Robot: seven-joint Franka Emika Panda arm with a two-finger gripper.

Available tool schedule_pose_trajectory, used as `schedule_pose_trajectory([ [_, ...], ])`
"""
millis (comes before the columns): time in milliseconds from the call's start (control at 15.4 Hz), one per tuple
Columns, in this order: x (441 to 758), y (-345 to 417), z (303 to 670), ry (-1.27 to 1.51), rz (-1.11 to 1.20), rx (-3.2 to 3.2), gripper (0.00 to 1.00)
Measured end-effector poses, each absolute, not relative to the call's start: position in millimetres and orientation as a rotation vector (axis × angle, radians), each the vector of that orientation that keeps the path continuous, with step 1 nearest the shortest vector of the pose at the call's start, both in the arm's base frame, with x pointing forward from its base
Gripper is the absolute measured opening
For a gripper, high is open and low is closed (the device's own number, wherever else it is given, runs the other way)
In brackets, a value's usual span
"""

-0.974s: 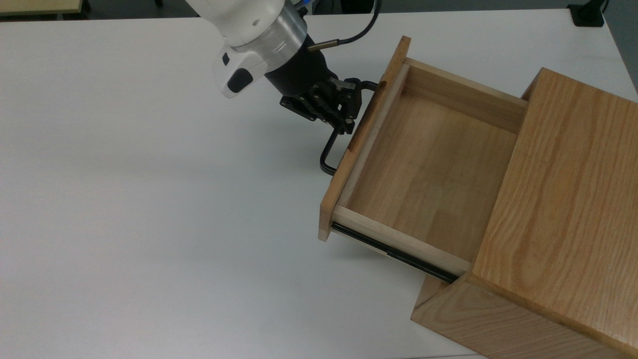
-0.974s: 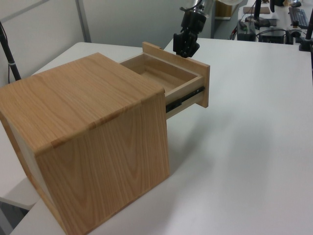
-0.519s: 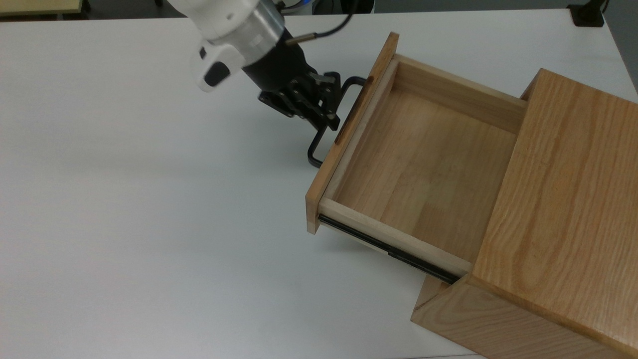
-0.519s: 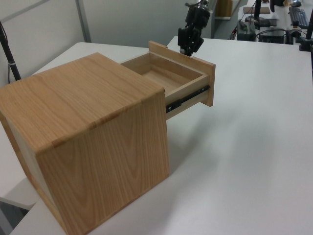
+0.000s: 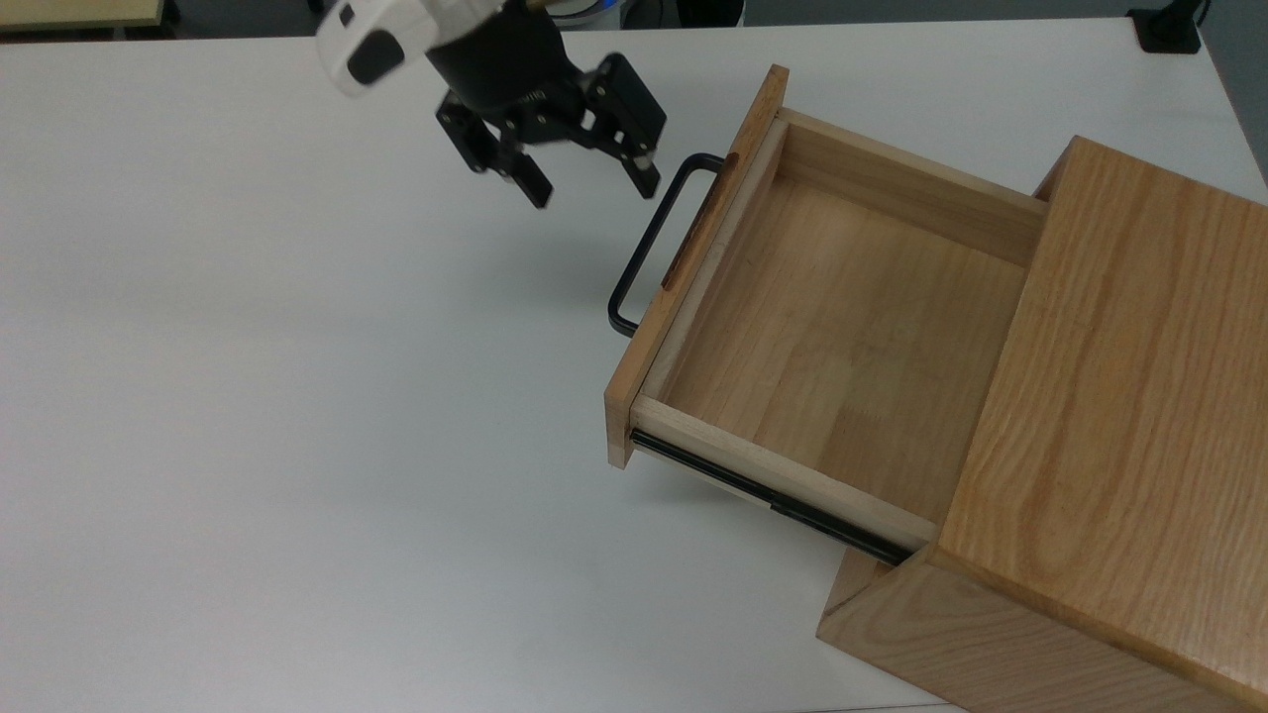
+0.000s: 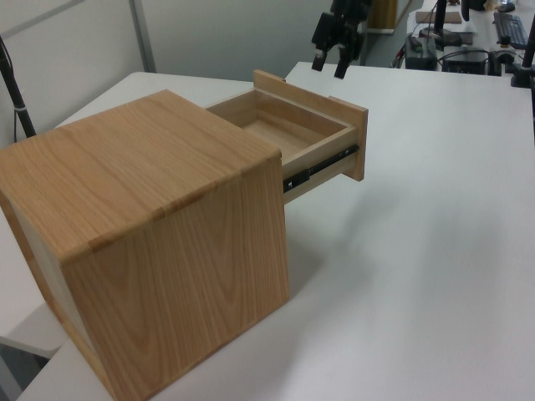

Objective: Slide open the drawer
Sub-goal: 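Open the gripper and lift it away from the handle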

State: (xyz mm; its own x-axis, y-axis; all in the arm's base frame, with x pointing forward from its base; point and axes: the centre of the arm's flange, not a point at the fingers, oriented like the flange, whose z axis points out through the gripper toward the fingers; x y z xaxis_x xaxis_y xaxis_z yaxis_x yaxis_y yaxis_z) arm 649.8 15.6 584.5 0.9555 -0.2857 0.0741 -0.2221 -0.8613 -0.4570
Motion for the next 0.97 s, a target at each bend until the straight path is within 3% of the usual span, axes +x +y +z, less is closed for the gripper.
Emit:
schedule_pose_trajectory([
  [584,592.9,2.2,618.1,0.415,-0.112,-3.076,1.0],
  [974,575.4,-11.5,623.4,-0.032,-0.118,-3.209,1.0],
])
